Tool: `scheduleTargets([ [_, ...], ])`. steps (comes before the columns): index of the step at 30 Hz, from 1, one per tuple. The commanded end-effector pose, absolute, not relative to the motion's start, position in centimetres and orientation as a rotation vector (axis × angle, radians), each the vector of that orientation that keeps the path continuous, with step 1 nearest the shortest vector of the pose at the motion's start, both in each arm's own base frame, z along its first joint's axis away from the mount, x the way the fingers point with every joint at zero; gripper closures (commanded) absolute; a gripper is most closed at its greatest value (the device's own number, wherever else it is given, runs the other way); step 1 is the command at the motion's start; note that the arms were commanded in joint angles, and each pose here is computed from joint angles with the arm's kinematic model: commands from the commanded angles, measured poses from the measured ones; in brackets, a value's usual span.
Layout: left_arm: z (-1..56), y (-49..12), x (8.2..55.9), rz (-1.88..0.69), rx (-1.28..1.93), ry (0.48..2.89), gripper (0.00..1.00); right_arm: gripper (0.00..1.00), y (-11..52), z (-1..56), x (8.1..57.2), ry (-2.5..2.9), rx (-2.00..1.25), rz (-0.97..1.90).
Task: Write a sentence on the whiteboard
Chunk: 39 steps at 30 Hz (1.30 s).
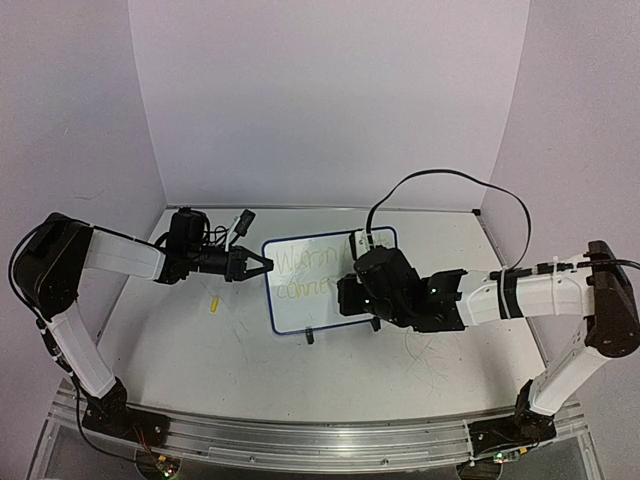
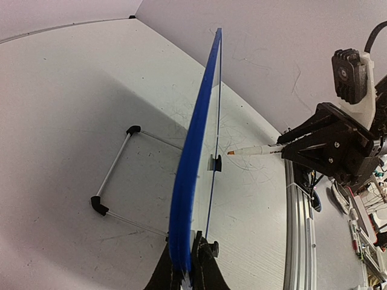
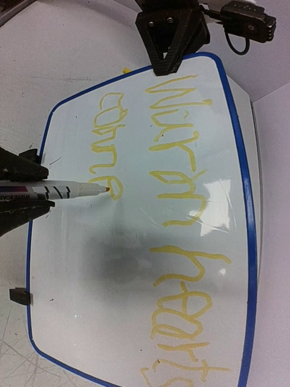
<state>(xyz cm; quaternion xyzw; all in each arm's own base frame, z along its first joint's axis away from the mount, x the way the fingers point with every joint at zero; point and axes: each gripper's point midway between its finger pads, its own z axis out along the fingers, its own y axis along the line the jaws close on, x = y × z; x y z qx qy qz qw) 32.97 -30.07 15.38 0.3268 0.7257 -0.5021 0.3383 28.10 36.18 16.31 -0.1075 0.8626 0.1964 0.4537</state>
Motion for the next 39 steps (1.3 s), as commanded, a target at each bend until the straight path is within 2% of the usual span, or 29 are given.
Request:
scheduleTargets([
  [1,13.0,-29.4,35.3,-1.125,0.805,1.966,1.0,1.0,36.5,18.1,28.6,2.082,-0.243,0.508],
  [27,12.7,-29.3,35.4,-1.111,0.796,1.977,1.0,1.0,36.3,18.5,27.6,2.038,-0.323,0.557],
  [32,12.8,-29.3,35.4,-1.11,0.797,1.974,1.0,1.0,38.4,18.4,27.4,2.051,-0.405,0.559],
  [39,12.7,-29.4,35.3,-1.114,0.799,1.975,1.0,1.0,38.1,18.2,27.4,2.047,-0.356,0.577],
])
